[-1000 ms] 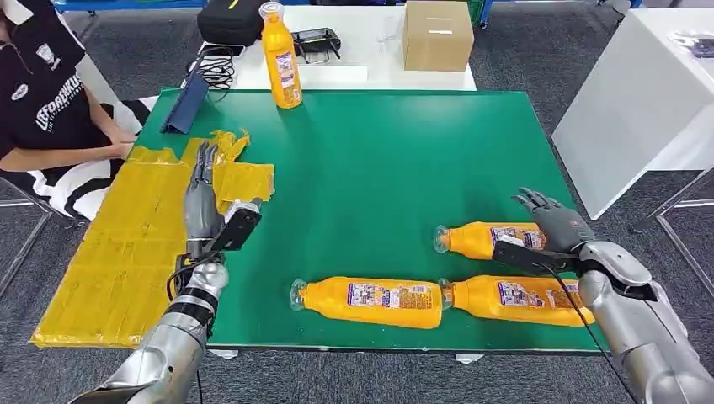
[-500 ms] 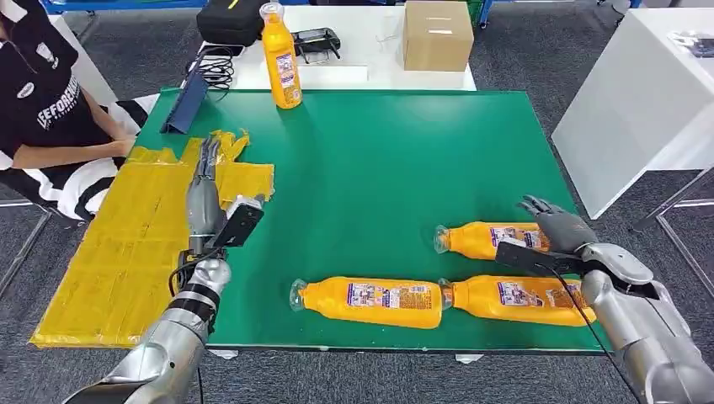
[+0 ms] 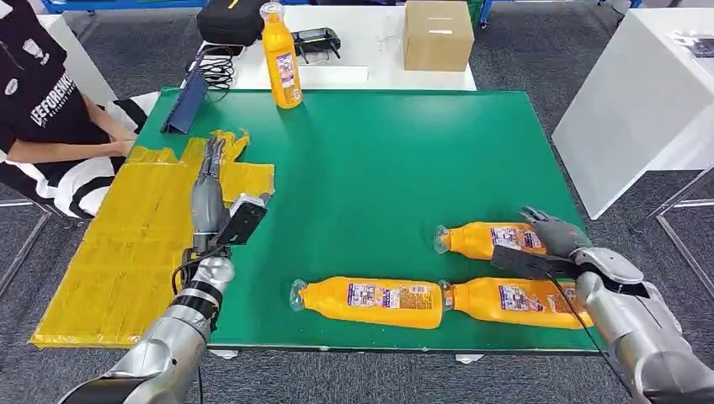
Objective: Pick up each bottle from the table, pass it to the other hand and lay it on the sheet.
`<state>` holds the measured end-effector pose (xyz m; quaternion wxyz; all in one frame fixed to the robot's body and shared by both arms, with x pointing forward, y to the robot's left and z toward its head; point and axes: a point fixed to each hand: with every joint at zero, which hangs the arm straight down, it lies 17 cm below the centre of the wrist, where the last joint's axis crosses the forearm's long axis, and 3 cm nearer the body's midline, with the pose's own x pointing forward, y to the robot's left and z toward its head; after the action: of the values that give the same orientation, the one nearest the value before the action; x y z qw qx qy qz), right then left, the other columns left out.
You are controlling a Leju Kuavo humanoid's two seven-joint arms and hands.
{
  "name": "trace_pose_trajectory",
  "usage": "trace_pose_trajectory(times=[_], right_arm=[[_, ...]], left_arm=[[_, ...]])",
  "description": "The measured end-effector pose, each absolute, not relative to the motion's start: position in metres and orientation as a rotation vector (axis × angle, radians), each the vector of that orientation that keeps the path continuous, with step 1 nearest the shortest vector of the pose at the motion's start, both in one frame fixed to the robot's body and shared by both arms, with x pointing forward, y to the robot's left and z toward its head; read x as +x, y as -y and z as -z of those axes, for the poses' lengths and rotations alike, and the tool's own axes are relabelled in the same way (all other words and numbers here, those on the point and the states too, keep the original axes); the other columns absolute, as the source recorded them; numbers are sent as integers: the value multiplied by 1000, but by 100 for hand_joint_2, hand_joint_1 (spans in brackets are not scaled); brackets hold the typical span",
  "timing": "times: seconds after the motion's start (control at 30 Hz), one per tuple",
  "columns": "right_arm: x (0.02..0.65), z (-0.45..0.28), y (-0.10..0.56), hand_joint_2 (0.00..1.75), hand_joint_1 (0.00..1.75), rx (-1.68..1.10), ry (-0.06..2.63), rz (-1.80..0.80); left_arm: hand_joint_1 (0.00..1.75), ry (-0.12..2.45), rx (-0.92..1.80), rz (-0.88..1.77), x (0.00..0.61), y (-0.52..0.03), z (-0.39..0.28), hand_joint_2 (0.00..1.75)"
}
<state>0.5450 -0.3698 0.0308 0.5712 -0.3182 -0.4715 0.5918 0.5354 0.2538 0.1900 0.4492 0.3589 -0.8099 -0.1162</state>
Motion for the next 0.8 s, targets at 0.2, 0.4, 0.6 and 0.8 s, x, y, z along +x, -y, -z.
trace_pose_trajectory(times=[0.2, 0.4, 0.6, 0.8], right_arm=[[543, -24, 364, 175, 129, -739, 1099, -1399], [543, -22, 358, 175, 147, -740, 1104, -1406], [544, -24, 356, 175, 175, -745, 1111, -1405], [555, -38, 340, 175, 175, -853, 1185, -1364]], left_arm=[[0, 2001, 881, 297, 535, -251, -188, 175], [0, 2000, 876, 300, 535, -249, -186, 175], [0, 1999, 877, 300, 535, -249, -186, 175], [0, 1997, 879, 301, 535, -250, -185, 175]])
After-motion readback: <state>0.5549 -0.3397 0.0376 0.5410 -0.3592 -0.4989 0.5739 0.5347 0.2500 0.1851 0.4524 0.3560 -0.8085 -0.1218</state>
